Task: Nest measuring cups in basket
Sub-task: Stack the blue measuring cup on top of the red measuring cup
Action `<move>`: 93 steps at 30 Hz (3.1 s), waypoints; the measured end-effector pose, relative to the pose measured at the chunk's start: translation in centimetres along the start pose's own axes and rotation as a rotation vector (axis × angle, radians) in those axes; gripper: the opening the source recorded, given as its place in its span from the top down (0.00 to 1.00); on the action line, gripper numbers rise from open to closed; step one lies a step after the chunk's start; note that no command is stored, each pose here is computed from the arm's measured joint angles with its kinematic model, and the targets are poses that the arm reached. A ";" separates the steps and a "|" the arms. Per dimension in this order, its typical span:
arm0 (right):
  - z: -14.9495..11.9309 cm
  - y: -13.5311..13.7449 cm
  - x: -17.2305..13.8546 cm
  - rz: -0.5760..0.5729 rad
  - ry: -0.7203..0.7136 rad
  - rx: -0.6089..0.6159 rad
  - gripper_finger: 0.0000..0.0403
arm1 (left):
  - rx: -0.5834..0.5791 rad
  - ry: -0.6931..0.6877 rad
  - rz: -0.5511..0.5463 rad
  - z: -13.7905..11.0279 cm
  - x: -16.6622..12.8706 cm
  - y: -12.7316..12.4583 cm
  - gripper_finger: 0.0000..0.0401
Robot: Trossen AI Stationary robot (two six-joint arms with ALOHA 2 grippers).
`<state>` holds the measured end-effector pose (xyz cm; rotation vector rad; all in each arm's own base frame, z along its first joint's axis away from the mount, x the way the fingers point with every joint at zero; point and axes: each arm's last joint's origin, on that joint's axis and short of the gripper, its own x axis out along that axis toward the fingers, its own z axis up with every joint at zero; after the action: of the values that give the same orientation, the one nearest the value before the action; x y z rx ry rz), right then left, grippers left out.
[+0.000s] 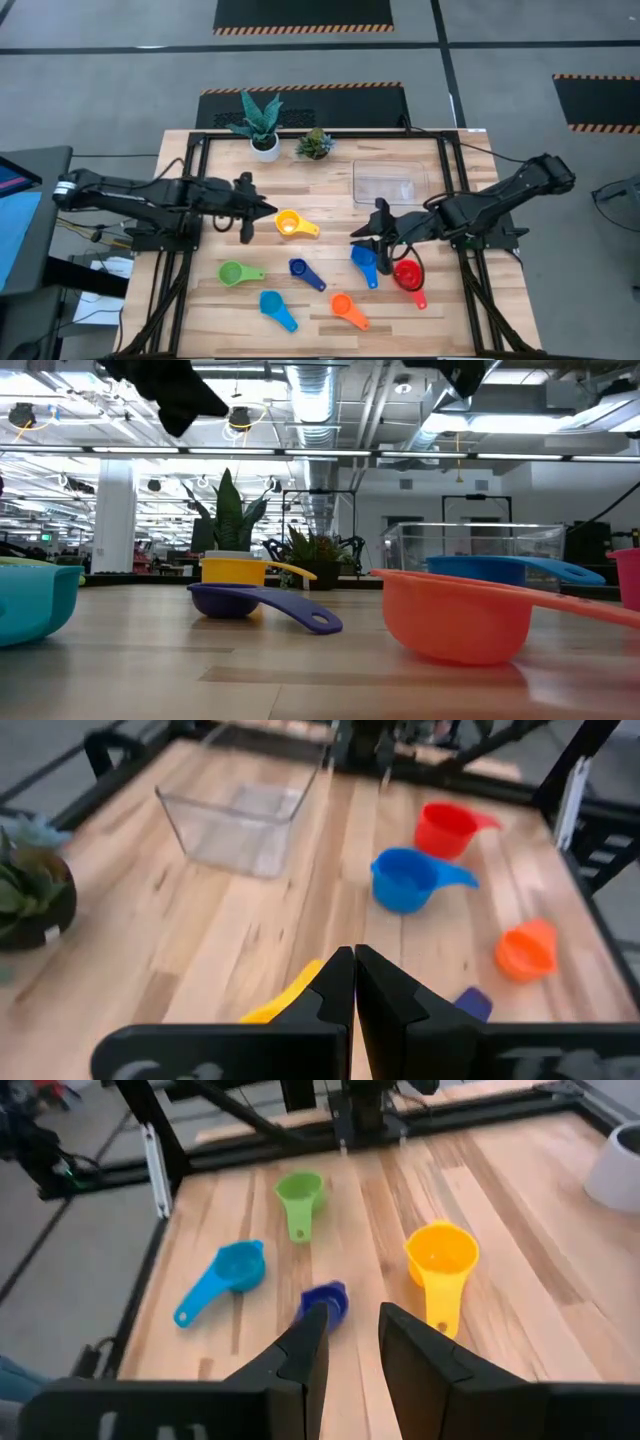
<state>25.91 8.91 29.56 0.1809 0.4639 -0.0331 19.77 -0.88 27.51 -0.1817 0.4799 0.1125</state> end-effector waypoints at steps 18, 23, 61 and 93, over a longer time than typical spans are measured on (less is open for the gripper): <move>-3.3 -0.6 2.0 -0.139 0.258 0.180 0.71 | -0.063 0.205 0.057 -2.5 6.2 -0.2 1.00; -4.7 -1.3 1.5 -0.261 0.374 0.352 0.71 | -0.069 0.211 0.059 -2.6 6.4 -0.2 1.00; -6.2 -2.7 3.4 -0.390 0.475 0.555 0.71 | -0.139 0.116 0.139 -1.9 6.5 0.1 0.71; 0.2 -5.2 -8.7 -0.655 0.313 0.382 0.71 | 0.231 0.289 -0.057 7.2 23.4 -4.6 0.70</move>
<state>17.82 3.65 32.79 0.4056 0.8132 -0.7470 44.27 -2.46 23.51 0.0160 0.7700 -0.0265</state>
